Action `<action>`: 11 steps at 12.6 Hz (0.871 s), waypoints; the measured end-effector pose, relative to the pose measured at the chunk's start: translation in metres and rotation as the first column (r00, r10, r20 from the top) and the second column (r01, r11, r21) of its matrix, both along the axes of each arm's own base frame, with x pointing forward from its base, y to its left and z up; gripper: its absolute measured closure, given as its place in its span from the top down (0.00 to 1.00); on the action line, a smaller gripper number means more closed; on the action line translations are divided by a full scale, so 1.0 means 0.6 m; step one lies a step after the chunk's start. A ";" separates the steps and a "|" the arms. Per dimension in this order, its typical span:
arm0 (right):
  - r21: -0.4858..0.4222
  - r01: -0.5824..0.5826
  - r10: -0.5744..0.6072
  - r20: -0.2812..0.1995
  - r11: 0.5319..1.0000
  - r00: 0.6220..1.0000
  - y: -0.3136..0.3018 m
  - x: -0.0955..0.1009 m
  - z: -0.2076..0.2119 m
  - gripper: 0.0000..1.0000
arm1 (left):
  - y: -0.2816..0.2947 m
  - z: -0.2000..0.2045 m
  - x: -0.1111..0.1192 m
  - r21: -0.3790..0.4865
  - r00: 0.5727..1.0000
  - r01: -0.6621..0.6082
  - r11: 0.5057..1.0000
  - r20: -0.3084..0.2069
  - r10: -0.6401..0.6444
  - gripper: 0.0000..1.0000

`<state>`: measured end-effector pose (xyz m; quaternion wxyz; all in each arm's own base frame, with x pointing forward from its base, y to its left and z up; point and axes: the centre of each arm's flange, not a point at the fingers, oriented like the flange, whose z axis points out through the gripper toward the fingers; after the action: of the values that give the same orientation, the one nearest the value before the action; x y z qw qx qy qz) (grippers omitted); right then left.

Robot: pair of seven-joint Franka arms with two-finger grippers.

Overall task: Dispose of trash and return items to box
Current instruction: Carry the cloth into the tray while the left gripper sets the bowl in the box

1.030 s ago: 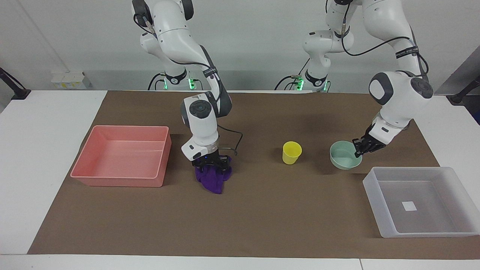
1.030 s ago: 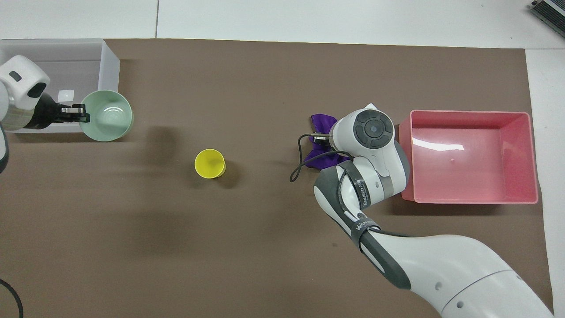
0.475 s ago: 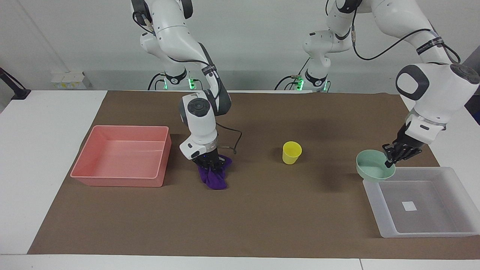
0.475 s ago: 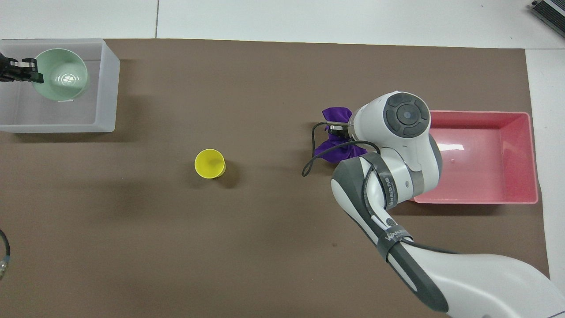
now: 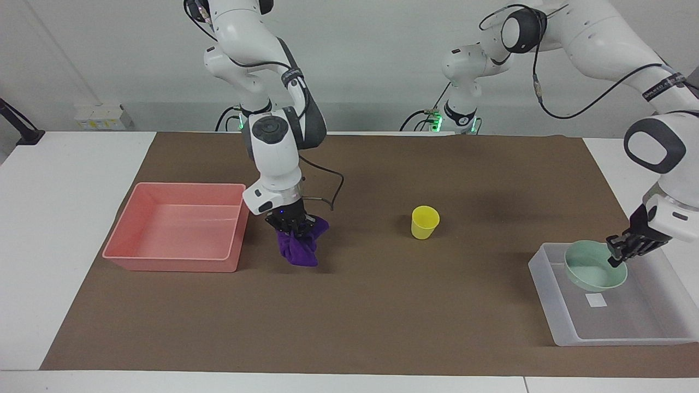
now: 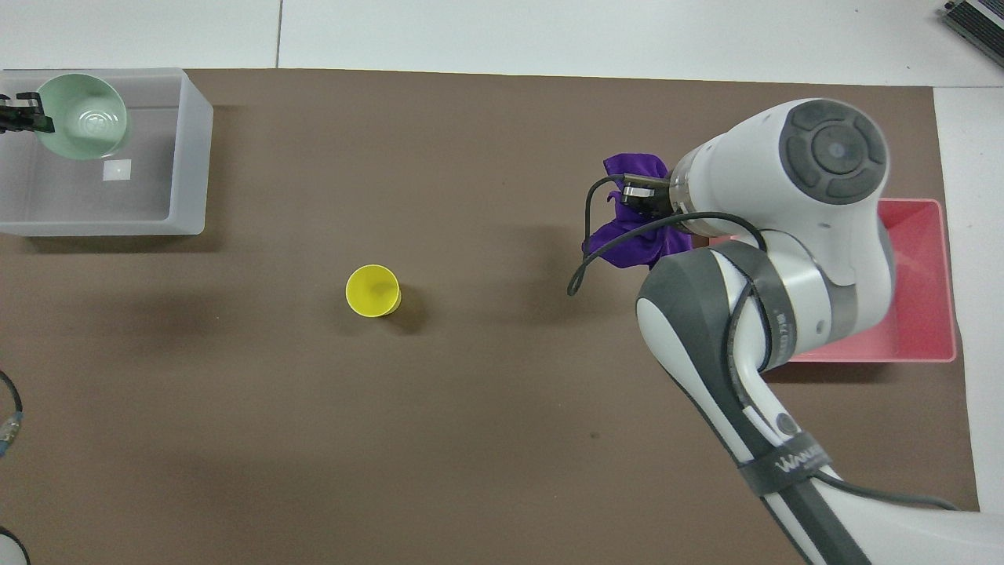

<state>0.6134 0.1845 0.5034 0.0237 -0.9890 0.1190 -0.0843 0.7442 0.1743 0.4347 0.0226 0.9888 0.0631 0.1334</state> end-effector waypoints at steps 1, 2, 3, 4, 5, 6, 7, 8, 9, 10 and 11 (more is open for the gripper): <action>-0.002 0.006 -0.006 -0.008 1.000 1.000 -0.008 -0.008 0.029 0.08 | 0.006 -0.002 0.000 0.002 1.000 -0.003 1.000 0.004 0.003 0.02; -0.005 0.012 -0.013 -0.020 1.000 1.000 -0.018 -0.017 0.052 0.08 | 0.008 -0.008 0.001 0.003 1.000 -0.003 1.000 0.002 0.003 0.02; -0.014 0.016 -0.017 -0.032 1.000 0.999 -0.032 -0.026 0.069 0.08 | 0.008 -0.020 0.002 0.006 1.000 -0.001 1.000 -0.004 0.001 0.02; -0.025 0.013 -0.014 -0.041 1.000 0.999 -0.052 -0.030 0.081 0.08 | 0.008 -0.039 0.004 0.013 1.000 0.000 1.000 -0.002 0.000 0.02; -0.033 0.005 -0.006 -0.047 0.999 0.999 -0.078 -0.029 0.086 0.08 | 0.007 -0.059 0.005 0.020 1.000 0.001 1.000 0.001 -0.001 0.02; -0.041 -0.008 0.005 -0.055 0.999 0.998 -0.112 -0.025 0.087 0.08 | 0.006 -0.075 0.005 0.027 1.000 0.005 1.000 0.000 -0.005 0.02; -0.050 -0.025 0.021 -0.062 0.998 0.998 -0.160 -0.018 0.085 0.08 | 0.004 -0.090 0.003 0.039 1.000 0.011 0.999 -0.005 -0.011 0.02; -0.058 -0.046 0.041 -0.073 0.997 0.996 -0.210 -0.013 0.077 0.08 | 0.004 -0.103 0.001 0.049 1.000 0.015 0.999 -0.008 -0.014 0.02; -0.066 -0.070 0.065 -0.082 0.995 0.995 -0.264 -0.010 0.066 0.08 | 0.003 -0.117 -0.003 0.054 1.000 0.016 0.998 -0.008 -0.016 0.02; -0.073 -0.092 0.086 -0.081 0.993 0.993 -0.320 -0.010 0.050 0.08 | 0.001 -0.133 -0.009 0.054 1.000 0.017 0.998 -0.015 -0.016 0.02; -0.080 -0.111 0.105 -0.077 0.991 0.991 -0.372 -0.014 0.029 0.08 | 0.000 -0.147 -0.017 0.051 0.999 0.018 0.999 -0.031 -0.016 0.02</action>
<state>0.6050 -0.0386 0.5211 -0.0176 -0.9966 0.0624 -0.0517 0.7342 0.1743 0.3465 -0.0028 0.9915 0.0516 0.1194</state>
